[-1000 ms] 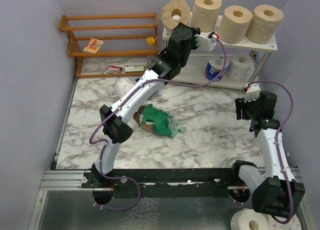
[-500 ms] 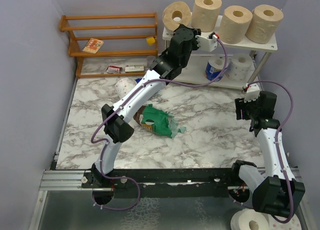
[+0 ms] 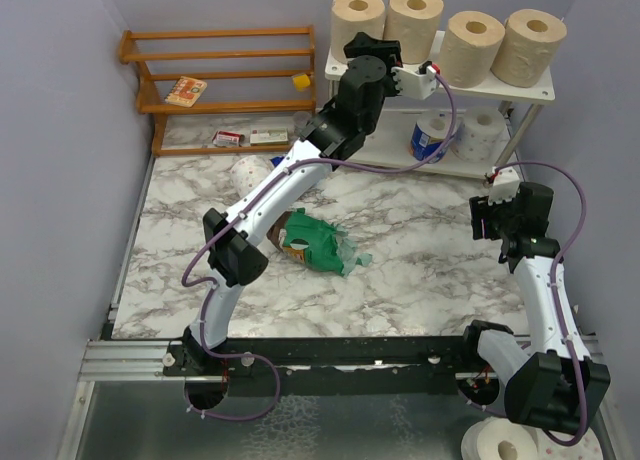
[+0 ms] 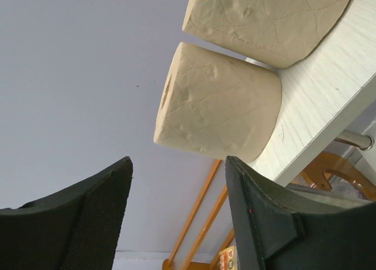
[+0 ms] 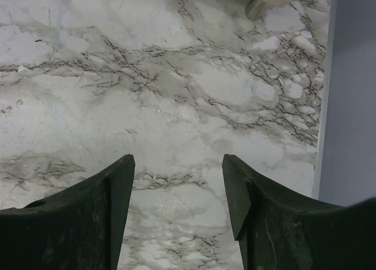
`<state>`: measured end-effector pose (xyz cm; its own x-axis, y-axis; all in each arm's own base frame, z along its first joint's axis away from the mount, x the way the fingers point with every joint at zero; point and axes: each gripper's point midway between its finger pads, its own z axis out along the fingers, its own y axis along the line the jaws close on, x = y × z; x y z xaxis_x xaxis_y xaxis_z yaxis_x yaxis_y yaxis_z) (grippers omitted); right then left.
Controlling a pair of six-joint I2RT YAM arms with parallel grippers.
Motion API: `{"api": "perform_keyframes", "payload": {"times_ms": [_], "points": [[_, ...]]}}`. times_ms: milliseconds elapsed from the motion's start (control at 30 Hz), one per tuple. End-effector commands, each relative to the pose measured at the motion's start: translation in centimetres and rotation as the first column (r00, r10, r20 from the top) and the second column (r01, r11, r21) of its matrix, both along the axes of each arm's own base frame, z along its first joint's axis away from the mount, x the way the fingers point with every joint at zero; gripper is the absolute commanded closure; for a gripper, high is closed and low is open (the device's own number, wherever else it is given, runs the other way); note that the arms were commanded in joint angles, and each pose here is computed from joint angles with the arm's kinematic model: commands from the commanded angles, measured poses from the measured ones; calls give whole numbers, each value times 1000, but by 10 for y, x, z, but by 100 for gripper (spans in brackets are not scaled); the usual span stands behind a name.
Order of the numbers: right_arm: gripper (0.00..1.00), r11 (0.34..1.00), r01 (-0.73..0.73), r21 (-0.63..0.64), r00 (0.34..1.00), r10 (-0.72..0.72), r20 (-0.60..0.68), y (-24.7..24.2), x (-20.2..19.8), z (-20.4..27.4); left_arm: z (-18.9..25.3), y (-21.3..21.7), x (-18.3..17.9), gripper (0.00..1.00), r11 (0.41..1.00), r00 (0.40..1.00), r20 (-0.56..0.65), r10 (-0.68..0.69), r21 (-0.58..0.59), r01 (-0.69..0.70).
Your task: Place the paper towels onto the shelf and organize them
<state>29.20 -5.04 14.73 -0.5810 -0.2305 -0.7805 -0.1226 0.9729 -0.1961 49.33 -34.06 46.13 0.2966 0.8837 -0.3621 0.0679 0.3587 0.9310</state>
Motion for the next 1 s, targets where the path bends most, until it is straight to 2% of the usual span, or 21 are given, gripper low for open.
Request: {"api": "perform_keyframes", "payload": {"times_ms": [0,167,333,400,467,533,600,700,800,900,967], "points": [[38,1000,-12,9,1000,12,1,1,2,0,44,9,-18,32,997,996,91,22,-79,-15],[38,1000,-10,7,1000,10,4,1,2,1,66,12,-32,27,991,991,135,25,-132,-7],[38,1000,-9,7,1000,9,0,0,2,0,123,24,-84,23,955,977,206,49,-296,15],[38,1000,-8,6,1000,8,-4,0,1,-1,141,48,-105,23,920,981,180,68,-392,9],[38,1000,-11,7,1000,11,-5,1,1,-1,139,88,-109,22,874,993,89,82,-484,-28],[38,1000,-17,7,1000,17,-5,1,1,-1,109,129,-103,22,832,997,-53,63,-549,-82],[38,1000,-22,11,1000,22,-15,2,1,-4,60,161,-99,21,821,980,-190,52,-551,-151],[38,1000,-12,15,999,12,-36,0,2,-8,-29,186,-108,25,856,927,-374,39,-466,-224],[38,1000,0,14,999,1,-54,-2,3,-12,-95,202,-123,28,882,873,-487,39,-394,-259],[38,1000,6,9,998,-6,-58,-3,3,-13,-156,204,-136,36,926,812,-583,6,-302,-224],[38,1000,4,7,999,-3,-53,-3,4,-12,-195,204,-141,37,951,773,-635,8,-234,-202]]}}
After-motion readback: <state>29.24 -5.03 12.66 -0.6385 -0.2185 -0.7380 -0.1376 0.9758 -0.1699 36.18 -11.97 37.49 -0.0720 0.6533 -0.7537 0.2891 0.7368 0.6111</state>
